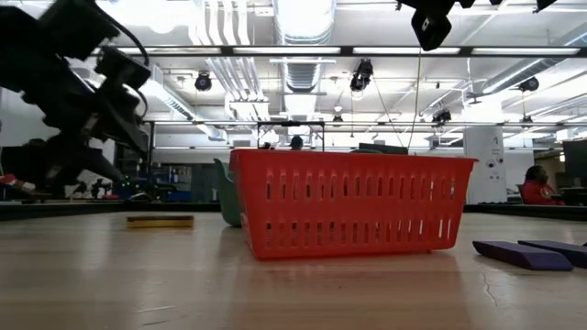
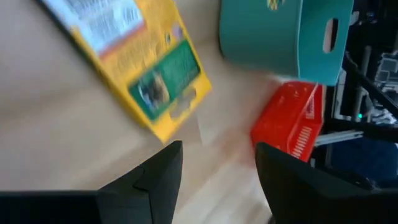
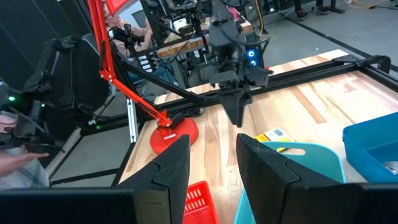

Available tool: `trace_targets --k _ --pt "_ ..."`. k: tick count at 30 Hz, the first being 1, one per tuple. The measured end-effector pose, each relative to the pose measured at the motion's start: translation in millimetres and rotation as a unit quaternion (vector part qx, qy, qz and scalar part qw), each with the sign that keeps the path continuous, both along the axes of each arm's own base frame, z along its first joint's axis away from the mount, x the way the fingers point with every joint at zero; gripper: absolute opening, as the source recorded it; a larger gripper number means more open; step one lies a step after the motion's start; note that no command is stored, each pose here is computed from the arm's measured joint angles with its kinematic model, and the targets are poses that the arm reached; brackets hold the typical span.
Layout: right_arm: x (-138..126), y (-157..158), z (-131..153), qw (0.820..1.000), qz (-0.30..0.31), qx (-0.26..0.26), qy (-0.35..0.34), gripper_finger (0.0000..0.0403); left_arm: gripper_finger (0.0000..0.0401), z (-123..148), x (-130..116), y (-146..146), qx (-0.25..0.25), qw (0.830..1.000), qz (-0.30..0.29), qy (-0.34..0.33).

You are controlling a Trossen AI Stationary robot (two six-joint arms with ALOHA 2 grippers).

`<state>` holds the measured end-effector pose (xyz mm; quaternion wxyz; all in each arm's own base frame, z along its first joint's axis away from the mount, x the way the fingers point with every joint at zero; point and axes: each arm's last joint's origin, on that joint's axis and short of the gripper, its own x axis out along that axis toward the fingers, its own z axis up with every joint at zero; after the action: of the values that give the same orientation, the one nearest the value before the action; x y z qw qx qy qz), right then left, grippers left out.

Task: Pick & Place School Supplies
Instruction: Put the yellow crayon box in the green bin

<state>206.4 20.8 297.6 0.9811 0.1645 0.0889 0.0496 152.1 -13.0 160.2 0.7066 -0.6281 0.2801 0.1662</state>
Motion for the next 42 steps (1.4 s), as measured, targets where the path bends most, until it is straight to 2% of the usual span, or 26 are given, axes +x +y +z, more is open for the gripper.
trace_targets --k 5,10,14,31,42 --pt "0.0 0.0 0.0 1.000 0.000 0.000 0.000 0.0125 0.0206 0.5 -3.6 -21.1 -0.013 1.000 0.005 0.001" --pt "0.0 0.0 0.0 1.000 0.000 0.000 0.000 0.0125 0.0206 -1.9 -7.9 -38.5 0.006 0.999 0.045 -0.005" --pt "0.0 0.0 0.0 1.000 0.000 0.000 0.000 0.0125 0.0206 -7.2 -8.9 -46.6 -0.010 0.998 0.064 0.010" --pt "0.0 0.0 0.0 1.000 0.000 0.000 0.000 0.0125 0.0206 -29.8 12.2 -59.1 -0.033 0.997 0.067 0.032" --pt "0.0 0.0 0.0 1.000 0.000 0.000 0.000 0.0125 0.0206 -43.4 18.2 -58.1 0.019 0.993 0.115 0.033"
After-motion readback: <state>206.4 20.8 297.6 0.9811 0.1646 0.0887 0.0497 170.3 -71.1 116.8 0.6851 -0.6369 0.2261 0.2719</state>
